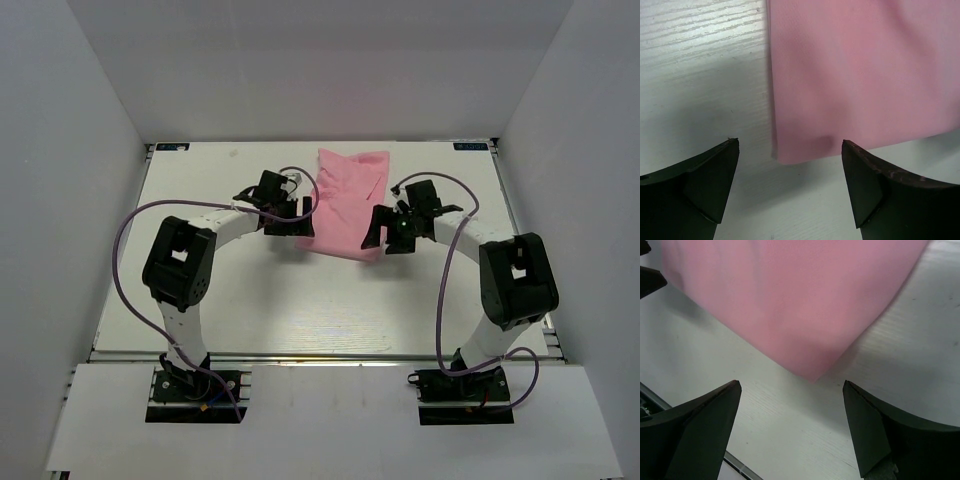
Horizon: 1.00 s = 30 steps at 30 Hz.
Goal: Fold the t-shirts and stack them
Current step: Grab one side of the 2/3 rectangular tshirt with both arms
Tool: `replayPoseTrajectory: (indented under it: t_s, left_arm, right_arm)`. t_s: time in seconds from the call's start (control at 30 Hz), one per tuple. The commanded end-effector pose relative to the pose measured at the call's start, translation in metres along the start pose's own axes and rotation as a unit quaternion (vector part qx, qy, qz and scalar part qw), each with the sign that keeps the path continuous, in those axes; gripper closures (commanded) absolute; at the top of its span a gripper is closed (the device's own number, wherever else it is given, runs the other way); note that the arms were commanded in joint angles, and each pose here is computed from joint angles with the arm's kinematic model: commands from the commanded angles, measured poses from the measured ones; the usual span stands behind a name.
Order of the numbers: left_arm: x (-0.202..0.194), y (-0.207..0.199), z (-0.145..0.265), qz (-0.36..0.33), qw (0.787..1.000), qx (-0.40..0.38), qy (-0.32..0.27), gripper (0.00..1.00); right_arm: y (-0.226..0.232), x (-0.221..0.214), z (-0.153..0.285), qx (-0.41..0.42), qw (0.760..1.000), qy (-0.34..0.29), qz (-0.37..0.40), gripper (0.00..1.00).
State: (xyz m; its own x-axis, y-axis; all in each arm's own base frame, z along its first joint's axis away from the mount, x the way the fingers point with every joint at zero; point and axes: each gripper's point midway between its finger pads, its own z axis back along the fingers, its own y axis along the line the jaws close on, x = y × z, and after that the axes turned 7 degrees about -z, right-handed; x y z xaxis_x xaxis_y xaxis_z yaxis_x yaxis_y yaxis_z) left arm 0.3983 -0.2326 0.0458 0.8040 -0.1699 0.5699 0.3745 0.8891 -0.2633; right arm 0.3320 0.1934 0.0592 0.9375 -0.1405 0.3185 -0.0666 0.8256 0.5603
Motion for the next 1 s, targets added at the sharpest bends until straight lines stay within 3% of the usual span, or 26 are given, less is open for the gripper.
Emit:
replayPoseTrajectory:
  t_s: [0.0,0.13,0.43,0.53,0.57,0.67,0.73,0.83,0.87,0.9,0.93,0.97]
  left_arm:
    - [0.021,-0.012,0.019,-0.011,0.999,-0.017,-0.037,0.08]
    - [0.010,-0.007,0.007,-0.007,1.000,-0.013,-0.018,0.24]
    - [-0.002,-0.010,-0.006,-0.008,0.999,-0.033,0.002,0.42]
    - [-0.011,-0.011,-0.012,-0.006,0.999,-0.041,0.014,0.50]
    - [-0.011,-0.013,-0.012,-0.006,0.999,-0.048,0.015,0.57]
    - [-0.014,-0.015,-0.015,-0.010,0.998,-0.057,0.018,0.67]
    - [-0.015,-0.016,-0.018,-0.010,0.998,-0.063,0.019,0.68]
    - [-0.013,-0.020,-0.018,-0.011,0.997,-0.073,0.016,0.88]
    - [-0.017,-0.019,-0.018,-0.010,0.997,-0.072,0.020,0.99]
    - [-0.017,-0.019,-0.018,-0.010,0.997,-0.072,0.020,1.00]
    - [-0.023,-0.019,-0.019,-0.008,0.997,-0.076,0.027,1.00]
    - [-0.014,-0.023,-0.010,-0.012,0.997,-0.078,0.012,1.00]
  right_arm:
    - [0.020,0.001,-0.004,0.035,0.999,-0.005,0.003,0.12]
    - [0.015,-0.008,-0.012,0.026,0.999,-0.003,-0.021,0.22]
    - [-0.004,-0.011,-0.023,-0.009,0.999,-0.017,-0.041,0.32]
    - [-0.003,-0.006,-0.028,-0.004,0.999,-0.019,-0.040,0.44]
    - [-0.001,-0.004,-0.028,-0.001,0.999,-0.019,-0.044,0.47]
    - [-0.001,-0.003,-0.035,0.000,0.999,-0.014,-0.046,0.51]
    - [-0.003,-0.003,-0.038,-0.001,0.999,-0.013,-0.047,0.54]
    - [-0.004,-0.004,-0.041,-0.001,0.999,-0.011,-0.046,0.71]
    - [-0.004,-0.003,-0.040,-0.002,0.999,-0.014,-0.045,0.78]
    - [-0.002,-0.001,-0.037,0.003,0.999,-0.019,-0.044,0.84]
    - [-0.001,-0.004,-0.036,0.003,0.999,-0.014,-0.042,0.99]
    - [0.001,-0.005,-0.032,0.004,0.999,-0.016,-0.040,1.00]
